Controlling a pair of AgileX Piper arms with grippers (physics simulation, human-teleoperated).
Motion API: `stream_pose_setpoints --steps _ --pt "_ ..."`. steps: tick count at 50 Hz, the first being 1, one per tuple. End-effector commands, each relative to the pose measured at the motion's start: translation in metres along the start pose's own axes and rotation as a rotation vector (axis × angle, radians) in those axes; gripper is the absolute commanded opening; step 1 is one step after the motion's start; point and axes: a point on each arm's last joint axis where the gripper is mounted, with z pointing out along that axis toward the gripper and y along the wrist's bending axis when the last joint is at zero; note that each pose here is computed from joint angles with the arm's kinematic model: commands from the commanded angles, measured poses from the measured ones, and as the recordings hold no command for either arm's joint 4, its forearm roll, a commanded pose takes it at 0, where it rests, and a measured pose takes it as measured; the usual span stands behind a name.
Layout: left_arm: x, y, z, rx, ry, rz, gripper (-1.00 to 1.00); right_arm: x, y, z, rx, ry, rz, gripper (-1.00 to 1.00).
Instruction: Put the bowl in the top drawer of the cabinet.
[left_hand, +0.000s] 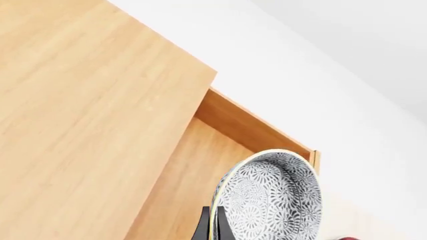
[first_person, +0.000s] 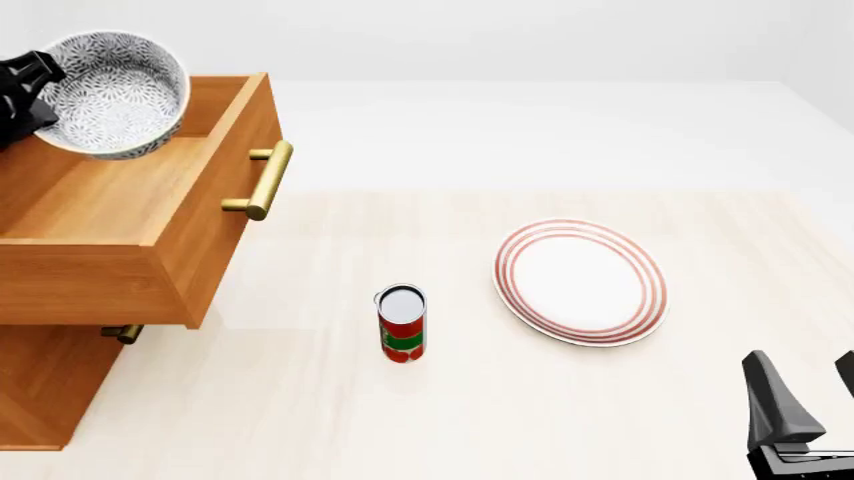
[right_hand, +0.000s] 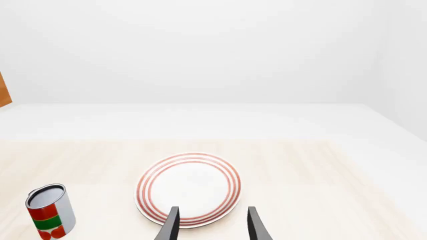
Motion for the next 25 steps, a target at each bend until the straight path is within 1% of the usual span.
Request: stream_pose_setpoints --steps 1,9,25 --pt "-0.003 -0.001 0.001 0.002 0.0 0.012 -1.0 0.0 0.0 0.0 0.0 0.0 0.0 1.0" --pt "-0.007 -0.003 0.002 0.0 0.005 0.024 -1.0 0.0 0.0 0.0 0.0 0.0 0.0 1.0" --pt "-0.002 0.0 0.014 -0.016 0.033 0.04 -1.0 0.0 0.0 0.0 0.0 0.0 0.0 1.0"
